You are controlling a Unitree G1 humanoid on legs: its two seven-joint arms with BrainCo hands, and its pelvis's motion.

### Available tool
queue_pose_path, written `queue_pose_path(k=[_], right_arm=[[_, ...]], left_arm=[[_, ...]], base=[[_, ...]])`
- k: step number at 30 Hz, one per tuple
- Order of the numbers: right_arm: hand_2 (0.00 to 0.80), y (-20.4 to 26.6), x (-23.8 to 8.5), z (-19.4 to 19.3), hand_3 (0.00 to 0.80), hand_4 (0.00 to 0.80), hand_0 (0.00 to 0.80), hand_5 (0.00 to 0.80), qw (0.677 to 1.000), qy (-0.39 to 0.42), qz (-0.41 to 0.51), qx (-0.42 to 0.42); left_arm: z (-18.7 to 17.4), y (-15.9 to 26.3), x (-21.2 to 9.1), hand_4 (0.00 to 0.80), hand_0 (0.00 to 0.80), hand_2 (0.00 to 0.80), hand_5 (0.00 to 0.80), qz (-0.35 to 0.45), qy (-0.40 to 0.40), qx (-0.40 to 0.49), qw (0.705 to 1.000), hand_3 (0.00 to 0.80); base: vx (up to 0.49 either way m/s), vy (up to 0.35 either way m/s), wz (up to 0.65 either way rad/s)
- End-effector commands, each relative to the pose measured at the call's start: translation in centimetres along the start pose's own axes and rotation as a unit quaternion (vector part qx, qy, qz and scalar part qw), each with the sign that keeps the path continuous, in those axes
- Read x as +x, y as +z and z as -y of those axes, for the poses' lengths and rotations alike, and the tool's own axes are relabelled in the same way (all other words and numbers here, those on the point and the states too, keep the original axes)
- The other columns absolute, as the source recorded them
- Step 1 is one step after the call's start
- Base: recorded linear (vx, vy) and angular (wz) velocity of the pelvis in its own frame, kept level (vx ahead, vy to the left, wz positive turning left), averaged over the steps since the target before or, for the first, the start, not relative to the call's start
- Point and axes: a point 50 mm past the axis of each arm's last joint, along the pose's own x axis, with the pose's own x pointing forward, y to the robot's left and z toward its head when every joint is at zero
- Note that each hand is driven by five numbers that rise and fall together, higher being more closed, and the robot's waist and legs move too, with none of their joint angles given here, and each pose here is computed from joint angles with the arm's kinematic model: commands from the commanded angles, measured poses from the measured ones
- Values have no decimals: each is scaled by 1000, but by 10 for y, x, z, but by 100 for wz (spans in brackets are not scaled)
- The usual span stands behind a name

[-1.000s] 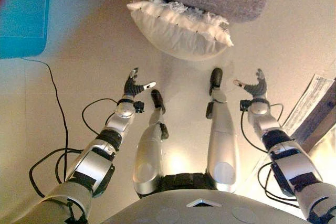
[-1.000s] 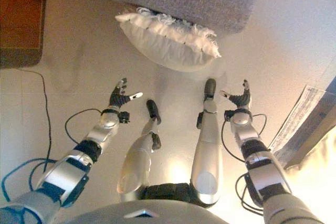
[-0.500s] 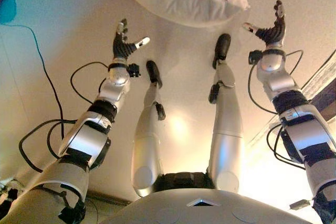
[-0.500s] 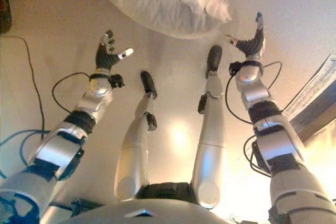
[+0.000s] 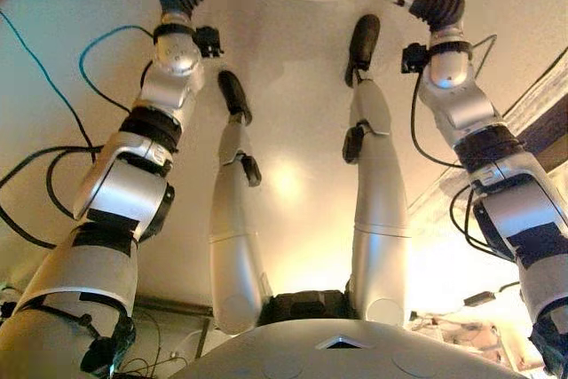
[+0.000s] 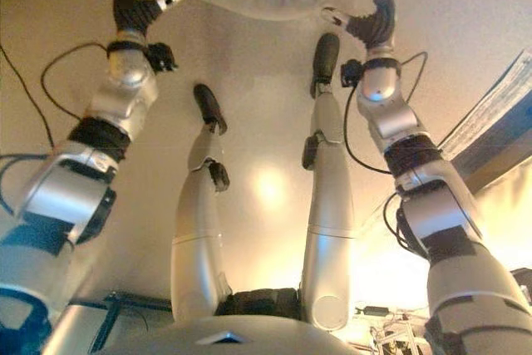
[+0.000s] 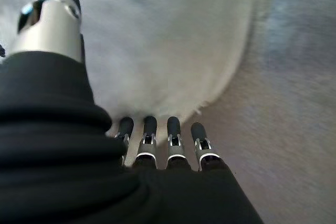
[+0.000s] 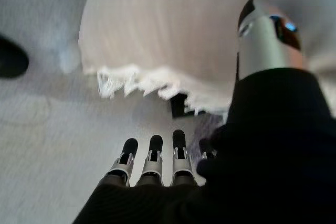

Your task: Pick up the cushion and take it to the sofa

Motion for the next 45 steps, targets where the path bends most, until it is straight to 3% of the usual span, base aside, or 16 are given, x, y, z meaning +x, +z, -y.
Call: queue_pose_path(k=[1,6,7,12,13,14,15,17,18,21,22,23,33,36,45], right_arm=[[0,24,5,-20,0,0,0,0,997,46,46,32],[0,41,13,-33,0,0,0,0,994,86,57,44],[0,57,16,-44,0,0,0,0,987,124,85,62],[0,78,13,-57,0,0,0,0,973,177,115,95],[0,80,13,-59,0,0,0,0,971,183,118,97],[0,80,13,-59,0,0,0,0,971,183,118,97],[0,84,14,-63,0,0,0,0,969,195,118,99],[0,86,14,-65,0,0,0,0,968,200,119,100],[0,90,14,-69,0,0,0,0,965,210,119,105],[0,96,15,-75,0,0,0,0,958,227,117,127],[467,99,16,-76,467,467,467,467,955,235,117,136],[775,102,16,-78,775,775,775,775,953,240,120,143],[800,121,16,-88,800,800,800,800,941,252,143,176],[800,122,13,-87,800,800,800,800,941,246,149,176],[800,80,-14,-73,800,800,800,800,957,196,145,155]], left_arm=[[-28,32,17,0,0,0,0,34,51,-5,998,0],[-25,54,26,0,0,0,0,54,23,-31,998,0],[-11,77,30,0,0,0,0,87,-42,-26,995,0],[14,85,27,0,0,0,0,89,-129,-35,987,0],[17,83,26,467,467,467,467,83,-136,-37,986,467],[17,83,26,467,467,467,467,83,-136,-37,986,467],[20,81,25,631,631,631,631,75,-143,-40,986,631],[22,80,25,662,662,662,662,73,-149,-44,985,662],[26,81,24,800,800,800,800,72,-164,-50,983,800],[33,85,22,800,800,800,800,73,-193,-65,976,800],[36,87,22,800,800,800,800,75,-203,-68,974,800],[39,89,21,800,800,800,800,75,-214,-74,971,800],[62,100,13,800,800,800,800,81,-277,-137,948,800],[74,94,2,800,800,800,800,80,-314,-188,927,800],[76,35,-38,800,800,800,800,70,-330,-250,908,800]], base=[[-3,27,-5],[0,14,-1],[0,0,0],[12,14,2],[30,35,2],[0,0,0],[0,0,0],[0,0,0],[0,0,0],[1,-2,-1],[0,0,0],[-9,-20,3],[-1,-1,0],[0,0,0],[-29,26,-5]])
